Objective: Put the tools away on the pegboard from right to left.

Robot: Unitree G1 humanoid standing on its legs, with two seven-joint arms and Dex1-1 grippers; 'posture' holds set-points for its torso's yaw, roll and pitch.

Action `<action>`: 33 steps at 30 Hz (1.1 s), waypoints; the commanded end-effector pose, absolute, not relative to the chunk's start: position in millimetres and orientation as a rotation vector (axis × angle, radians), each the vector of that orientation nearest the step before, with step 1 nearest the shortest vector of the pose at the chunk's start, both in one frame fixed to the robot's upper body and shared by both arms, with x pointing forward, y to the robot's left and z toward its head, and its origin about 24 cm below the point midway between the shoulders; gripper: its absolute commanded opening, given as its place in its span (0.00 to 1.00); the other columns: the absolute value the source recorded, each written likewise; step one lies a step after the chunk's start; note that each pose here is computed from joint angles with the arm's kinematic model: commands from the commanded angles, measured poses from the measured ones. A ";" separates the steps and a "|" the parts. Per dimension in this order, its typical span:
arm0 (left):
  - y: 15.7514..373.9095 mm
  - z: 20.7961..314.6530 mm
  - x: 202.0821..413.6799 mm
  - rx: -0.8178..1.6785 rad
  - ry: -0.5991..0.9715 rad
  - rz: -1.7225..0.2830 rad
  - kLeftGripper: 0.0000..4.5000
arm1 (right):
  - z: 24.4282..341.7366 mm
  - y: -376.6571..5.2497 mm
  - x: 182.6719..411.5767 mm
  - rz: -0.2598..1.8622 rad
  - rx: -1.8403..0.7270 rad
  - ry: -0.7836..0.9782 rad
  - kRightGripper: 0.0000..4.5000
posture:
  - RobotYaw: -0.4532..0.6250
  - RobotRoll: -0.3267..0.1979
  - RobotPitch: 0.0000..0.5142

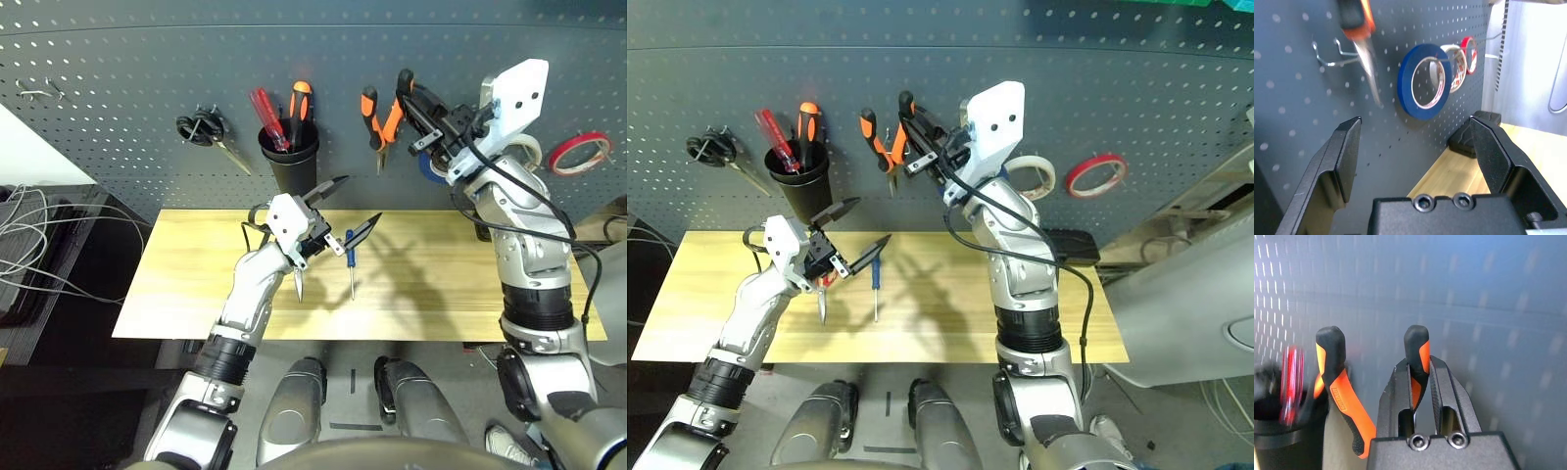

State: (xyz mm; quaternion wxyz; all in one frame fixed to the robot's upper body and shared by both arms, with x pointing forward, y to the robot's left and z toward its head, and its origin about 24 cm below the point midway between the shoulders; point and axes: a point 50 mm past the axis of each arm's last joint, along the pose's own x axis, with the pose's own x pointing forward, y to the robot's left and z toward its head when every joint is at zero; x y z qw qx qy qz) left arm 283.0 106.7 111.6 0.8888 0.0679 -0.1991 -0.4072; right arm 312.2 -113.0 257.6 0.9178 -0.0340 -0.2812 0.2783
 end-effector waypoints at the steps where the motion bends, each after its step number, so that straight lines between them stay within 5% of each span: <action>1: 107.5 114.6 282.7 0.116 -0.422 -0.835 1.00 | 276.1 -116.8 312.1 0.523 -0.047 -0.695 0.07 | 0.50 0.62 0.35; 21: 108.1 119.6 286.3 0.126 -0.439 -0.803 1.00 | 270.3 -94.1 342.9 0.462 -0.048 -0.791 0.07 | 0.53 0.62 0.37; 33: 111.4 116.1 285.1 0.130 -0.424 -0.786 1.00 | 274.5 -97.8 332.1 0.439 -0.035 -0.800 0.07 | 0.53 0.62 0.37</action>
